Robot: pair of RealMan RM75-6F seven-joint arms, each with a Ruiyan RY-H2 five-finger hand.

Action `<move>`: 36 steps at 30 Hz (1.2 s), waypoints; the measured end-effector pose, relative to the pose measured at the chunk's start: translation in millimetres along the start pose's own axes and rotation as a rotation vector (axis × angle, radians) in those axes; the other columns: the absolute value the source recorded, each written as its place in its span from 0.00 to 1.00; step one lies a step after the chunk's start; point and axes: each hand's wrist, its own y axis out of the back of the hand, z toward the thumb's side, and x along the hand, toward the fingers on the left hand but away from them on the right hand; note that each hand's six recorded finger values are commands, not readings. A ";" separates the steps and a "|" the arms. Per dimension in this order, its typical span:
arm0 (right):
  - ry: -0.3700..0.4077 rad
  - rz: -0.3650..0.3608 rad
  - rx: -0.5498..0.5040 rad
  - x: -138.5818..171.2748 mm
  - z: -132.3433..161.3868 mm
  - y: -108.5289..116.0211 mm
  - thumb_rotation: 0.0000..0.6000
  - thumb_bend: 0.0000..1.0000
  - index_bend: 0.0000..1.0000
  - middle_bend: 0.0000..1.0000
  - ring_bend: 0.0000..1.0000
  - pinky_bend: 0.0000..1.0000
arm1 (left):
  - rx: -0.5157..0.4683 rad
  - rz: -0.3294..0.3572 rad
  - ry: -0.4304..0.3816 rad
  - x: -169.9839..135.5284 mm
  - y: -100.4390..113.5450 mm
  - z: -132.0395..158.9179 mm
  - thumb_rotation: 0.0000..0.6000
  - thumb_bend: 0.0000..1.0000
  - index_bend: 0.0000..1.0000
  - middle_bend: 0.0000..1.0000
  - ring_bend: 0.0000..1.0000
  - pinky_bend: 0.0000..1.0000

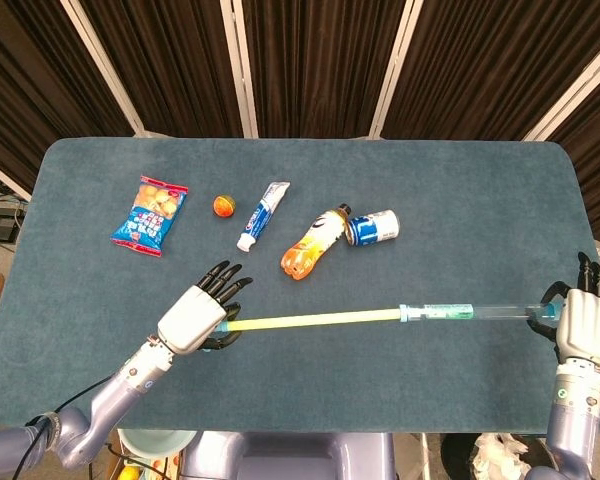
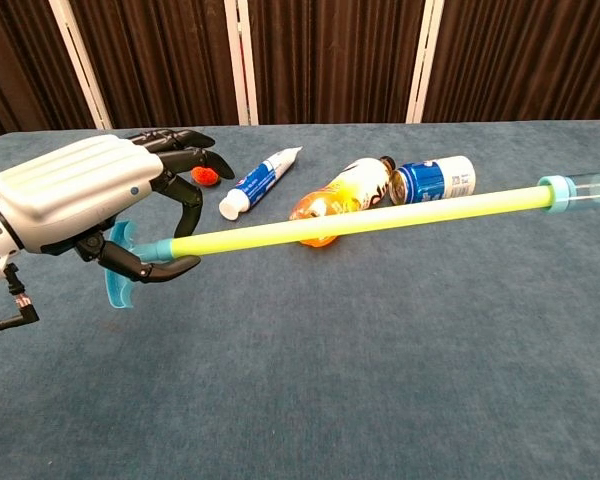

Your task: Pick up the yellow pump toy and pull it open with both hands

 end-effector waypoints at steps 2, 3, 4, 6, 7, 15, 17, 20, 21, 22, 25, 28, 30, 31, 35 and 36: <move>0.004 0.011 0.001 0.5 0.7 -1.3 1.00 0.37 0.68 0.03 0.00 0.00 | -0.004 -0.003 -0.001 -0.9 -0.8 -0.2 1.00 0.26 0.48 0.10 0.00 0.07; 0.007 0.016 0.002 0.9 1.1 -1.9 1.00 0.36 0.65 0.02 0.00 0.00 | -0.006 -0.005 -0.001 -1.3 -1.3 -0.2 1.00 0.22 0.41 0.09 0.00 0.07; 0.010 0.022 0.003 1.4 1.4 -2.5 1.00 0.35 0.61 0.01 0.00 0.00 | -0.006 -0.010 -0.003 -1.9 -2.3 -0.2 1.00 0.20 0.35 0.08 0.00 0.07; 0.013 0.029 0.007 1.8 1.2 -3.5 1.00 0.32 0.46 0.00 0.00 0.00 | -0.006 -0.022 -0.006 -2.6 -4.3 -0.1 1.00 0.15 0.25 0.05 0.00 0.06; 0.013 0.034 0.014 2.0 0.6 -4.2 1.00 0.31 0.40 0.00 0.00 0.00 | -0.004 -0.032 -0.008 -3.2 -6.0 0.0 1.00 0.13 0.21 0.04 0.00 0.06; 0.002 0.066 0.048 2.3 -3.0 -7.5 1.00 0.17 0.08 0.00 0.00 0.00 | -0.029 -0.078 0.003 -7.5 -12.4 -1.6 1.00 0.05 0.06 0.01 0.00 0.04; 0.004 0.073 0.045 2.6 -2.5 -8.3 1.00 0.16 0.06 0.00 0.00 0.00 | -0.039 -0.080 0.008 -9.1 -12.0 -2.3 1.00 0.05 0.05 0.01 0.00 0.04; 0.010 0.076 0.038 2.7 -1.1 -8.5 1.00 0.16 0.04 0.00 0.00 0.00 | -0.049 -0.076 0.017 -12.2 -9.8 -3.8 1.00 0.05 0.05 0.01 0.00 0.04; 0.012 0.075 0.038 2.8 -0.8 -8.3 1.00 0.15 0.04 0.00 0.00 0.00 | -0.052 -0.074 0.022 -13.8 -8.9 -4.8 1.00 0.04 0.05 0.01 0.00 0.04; 0.016 0.075 0.035 3.1 -0.4 -8.2 1.00 0.14 0.04 0.00 0.00 0.00 | -0.055 -0.071 0.029 -16.4 -7.3 -6.6 1.00 0.04 0.05 0.01 0.00 0.04; 0.033 0.078 0.024 4.6 1.8 -8.3 1.00 0.09 0.04 0.00 0.00 0.00 | -0.065 -0.067 0.062 -25.5 -2.9 -15.1 1.00 0.00 0.05 0.00 0.00 0.04; 0.068 0.093 0.001 6.6 6.5 -9.8 1.00 0.09 0.04 0.00 0.00 0.00 | -0.087 -0.077 0.115 -36.4 -0.8 -25.9 1.00 0.00 0.06 0.00 0.00 0.04; 0.100 0.104 -0.022 8.1 10.1 -10.5 1.00 0.09 0.04 0.00 0.00 0.00 | -0.109 -0.089 0.172 -47.4 2.5 -36.4 1.00 0.00 0.06 0.00 0.00 0.04; 0.124 0.108 -0.036 9.4 12.5 -10.3 1.00 0.09 0.04 0.00 0.00 0.00 | -0.112 -0.093 0.205 -54.8 5.4 -43.9 1.00 0.00 0.06 0.00 0.00 0.04; 0.210 0.093 -0.042 15.2 19.5 -6.6 1.00 0.08 0.04 0.00 0.00 0.00 | -0.088 -0.087 0.323 -83.9 17.7 -72.5 1.00 0.00 0.06 0.00 0.00 0.04; 0.230 0.083 -0.036 17.0 20.5 -5.2 1.00 0.08 0.04 0.00 0.00 0.00 | -0.086 -0.085 0.352 -91.6 20.6 -78.5 1.00 0.00 0.06 0.00 0.00 0.04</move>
